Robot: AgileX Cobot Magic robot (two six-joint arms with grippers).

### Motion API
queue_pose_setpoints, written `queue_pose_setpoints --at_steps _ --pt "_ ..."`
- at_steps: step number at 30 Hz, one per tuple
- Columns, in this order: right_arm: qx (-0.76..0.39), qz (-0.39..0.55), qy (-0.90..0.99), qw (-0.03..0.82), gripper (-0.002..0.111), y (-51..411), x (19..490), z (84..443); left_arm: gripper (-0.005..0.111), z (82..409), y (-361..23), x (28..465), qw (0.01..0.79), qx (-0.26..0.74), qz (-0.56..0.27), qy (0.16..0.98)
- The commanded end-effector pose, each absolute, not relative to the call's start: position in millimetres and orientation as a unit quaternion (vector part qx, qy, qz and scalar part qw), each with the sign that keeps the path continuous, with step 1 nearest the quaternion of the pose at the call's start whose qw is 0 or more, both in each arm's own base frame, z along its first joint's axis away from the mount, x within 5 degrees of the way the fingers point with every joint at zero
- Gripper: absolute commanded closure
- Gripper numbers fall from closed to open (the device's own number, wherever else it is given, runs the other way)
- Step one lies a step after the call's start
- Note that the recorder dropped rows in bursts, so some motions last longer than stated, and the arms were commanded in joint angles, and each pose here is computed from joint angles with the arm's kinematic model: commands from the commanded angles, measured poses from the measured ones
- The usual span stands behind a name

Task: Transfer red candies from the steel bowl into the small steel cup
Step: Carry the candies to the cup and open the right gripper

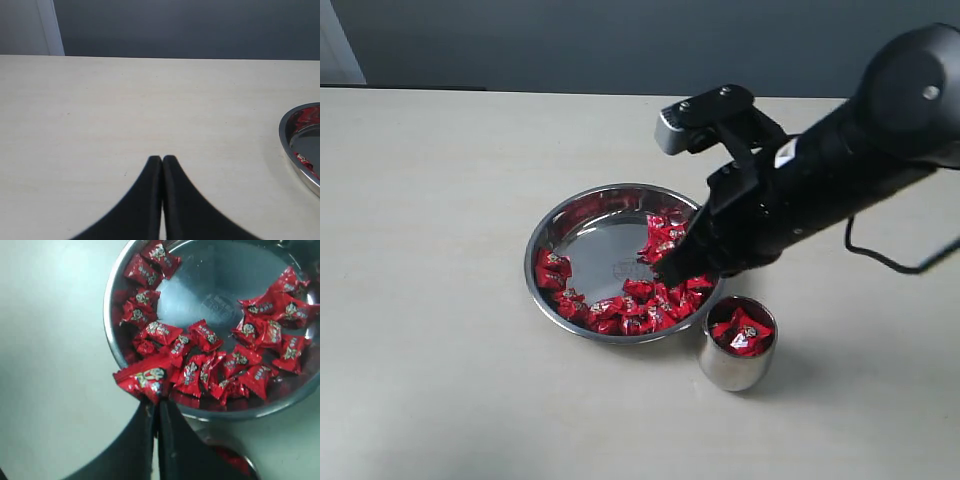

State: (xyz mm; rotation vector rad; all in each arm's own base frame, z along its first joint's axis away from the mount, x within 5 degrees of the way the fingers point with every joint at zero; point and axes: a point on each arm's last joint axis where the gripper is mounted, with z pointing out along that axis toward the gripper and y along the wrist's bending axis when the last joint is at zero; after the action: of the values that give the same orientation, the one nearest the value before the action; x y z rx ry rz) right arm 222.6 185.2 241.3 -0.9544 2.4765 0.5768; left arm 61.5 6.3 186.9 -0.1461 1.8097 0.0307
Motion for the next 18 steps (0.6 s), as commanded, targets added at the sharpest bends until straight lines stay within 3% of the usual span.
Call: queue_pose_setpoints --at_steps 1,18 --pt "-0.337 0.201 0.892 0.224 0.109 167 200 239 0.106 187 6 61 0.618 -0.062 0.011 0.784" --pt "-0.3 0.12 0.928 0.188 0.109 143 189 214 0.106 187 6 61 0.618 -0.062 0.011 0.784"
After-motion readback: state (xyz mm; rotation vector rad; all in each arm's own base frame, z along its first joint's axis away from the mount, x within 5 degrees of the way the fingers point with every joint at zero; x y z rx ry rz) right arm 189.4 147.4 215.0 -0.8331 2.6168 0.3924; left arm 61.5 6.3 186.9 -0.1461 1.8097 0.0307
